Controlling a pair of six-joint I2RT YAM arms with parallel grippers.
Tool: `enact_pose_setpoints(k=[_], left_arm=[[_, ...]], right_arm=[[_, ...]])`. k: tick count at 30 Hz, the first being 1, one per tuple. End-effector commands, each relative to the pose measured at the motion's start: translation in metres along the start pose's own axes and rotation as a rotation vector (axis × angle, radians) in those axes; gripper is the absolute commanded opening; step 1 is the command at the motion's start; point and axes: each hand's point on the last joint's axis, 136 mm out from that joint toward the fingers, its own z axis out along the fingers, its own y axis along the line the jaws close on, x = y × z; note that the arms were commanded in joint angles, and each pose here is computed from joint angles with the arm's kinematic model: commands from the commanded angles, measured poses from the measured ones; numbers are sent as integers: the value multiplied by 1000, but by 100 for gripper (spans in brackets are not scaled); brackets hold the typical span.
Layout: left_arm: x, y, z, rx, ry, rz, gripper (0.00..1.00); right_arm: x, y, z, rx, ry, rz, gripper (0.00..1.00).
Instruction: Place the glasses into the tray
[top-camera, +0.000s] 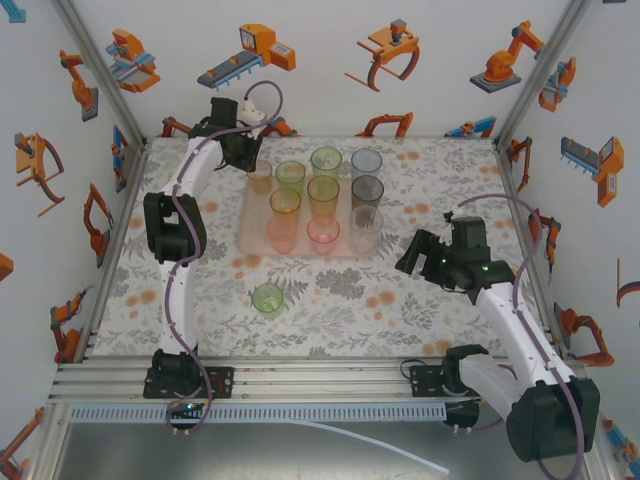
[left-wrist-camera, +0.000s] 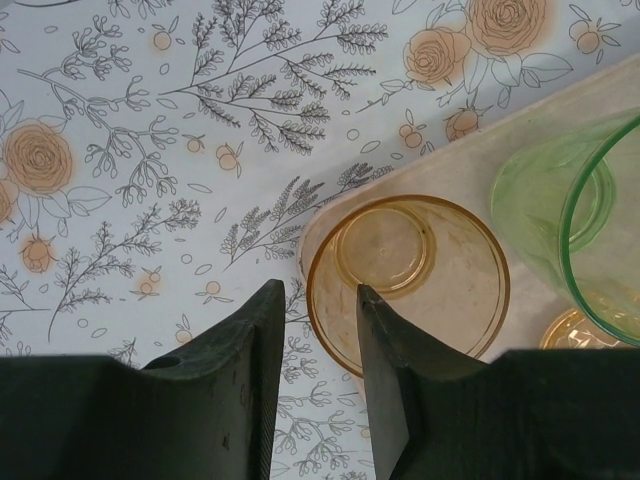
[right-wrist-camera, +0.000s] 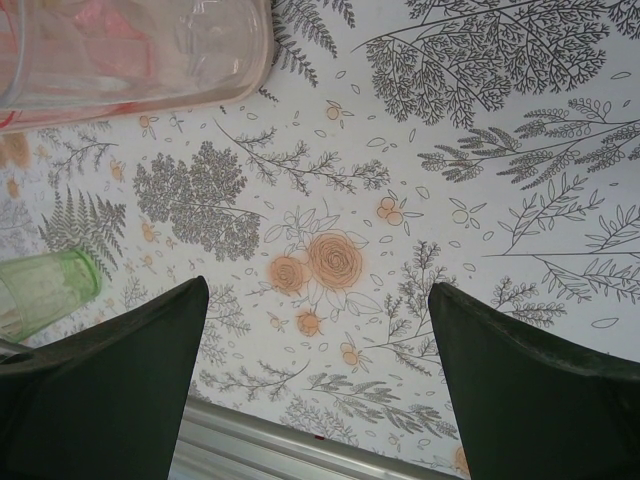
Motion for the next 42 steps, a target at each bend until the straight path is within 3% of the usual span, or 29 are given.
enact_pose_setpoints(k=[1,18,27,31,39,42], left_arm=[[-25,0,-40,-19,-53,-13,38],[-32,-4,-112,-67,-94,-10,41],[-15,-35,-160,25,-96,18,42],[9,-65,-183,98,-82,63,55],[69,-133,-210,303,44,184,71],[89,-153,-219,365,79,207,85]], right_arm=[[-5,2,-2,-10,-27,7,82],[-5,16,-5,-87,-23,-22,82],[-2,18,-1,-107,-10,-28,83],[-1,17,2,-111,-14,-29,83],[5,26,8,-170,45,-41,83],[8,25,9,-164,52,-39,84]])
